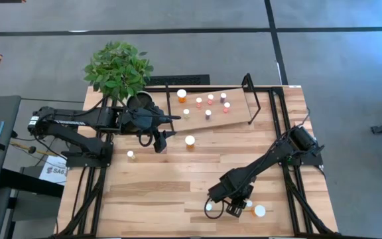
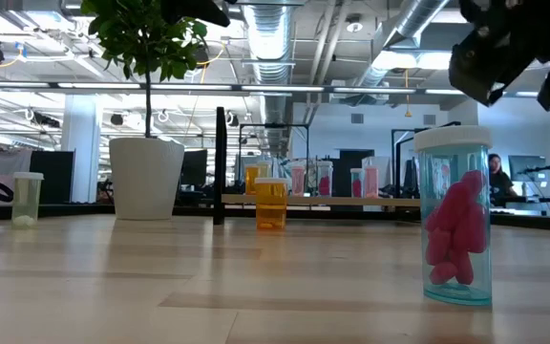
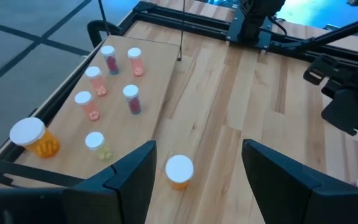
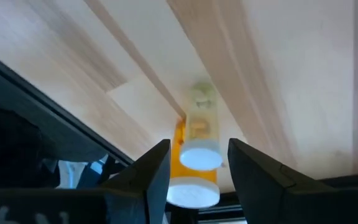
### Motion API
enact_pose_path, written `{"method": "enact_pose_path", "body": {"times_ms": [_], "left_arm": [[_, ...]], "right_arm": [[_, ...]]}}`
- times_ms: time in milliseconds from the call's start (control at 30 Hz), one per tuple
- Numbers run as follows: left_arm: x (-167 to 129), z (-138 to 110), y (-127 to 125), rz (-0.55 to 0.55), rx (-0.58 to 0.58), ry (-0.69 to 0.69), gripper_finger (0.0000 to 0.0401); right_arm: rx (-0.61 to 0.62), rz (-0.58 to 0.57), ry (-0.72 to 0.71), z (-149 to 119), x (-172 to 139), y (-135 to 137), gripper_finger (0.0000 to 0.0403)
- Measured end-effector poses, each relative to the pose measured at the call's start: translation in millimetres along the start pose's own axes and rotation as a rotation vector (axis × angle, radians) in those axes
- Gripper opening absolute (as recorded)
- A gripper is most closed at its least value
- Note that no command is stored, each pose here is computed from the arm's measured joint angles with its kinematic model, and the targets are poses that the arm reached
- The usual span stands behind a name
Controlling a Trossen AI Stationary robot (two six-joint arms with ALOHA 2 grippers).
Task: Pick and place medicine bottles onto shelf by color
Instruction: Put the bottom yellow pill bottle on the shelf
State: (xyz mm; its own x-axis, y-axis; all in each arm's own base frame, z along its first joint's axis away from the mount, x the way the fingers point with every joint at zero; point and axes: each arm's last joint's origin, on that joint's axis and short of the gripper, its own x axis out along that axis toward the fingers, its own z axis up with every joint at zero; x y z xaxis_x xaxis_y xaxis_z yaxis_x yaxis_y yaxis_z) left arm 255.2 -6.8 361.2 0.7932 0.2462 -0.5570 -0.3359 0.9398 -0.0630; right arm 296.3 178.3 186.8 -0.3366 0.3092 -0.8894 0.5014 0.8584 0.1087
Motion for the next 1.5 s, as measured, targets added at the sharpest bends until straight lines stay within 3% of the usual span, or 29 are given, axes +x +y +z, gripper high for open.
{"method": "enact_pose_path", "body": {"times_ms": [333,733,1500], "left_arm": [[0.1,0.0,0.3,0.003,-0.002,0.0,0.0224],[0.9,0.2,3.5,0.015,-0.007,0.005,0.0224],[1.1,-1.0,4.6,0.022,0.01,0.019,0.0224]], "right_arm": [[0.045,0.007,0.039,-1.6,18.1,-3.4,0.0182],[0.057,0.014,0.048,-0.9,21.1,-4.5,0.022],[0.066,-0.012,0.044,-9.3,25.9,-0.2,0.0216]]}}
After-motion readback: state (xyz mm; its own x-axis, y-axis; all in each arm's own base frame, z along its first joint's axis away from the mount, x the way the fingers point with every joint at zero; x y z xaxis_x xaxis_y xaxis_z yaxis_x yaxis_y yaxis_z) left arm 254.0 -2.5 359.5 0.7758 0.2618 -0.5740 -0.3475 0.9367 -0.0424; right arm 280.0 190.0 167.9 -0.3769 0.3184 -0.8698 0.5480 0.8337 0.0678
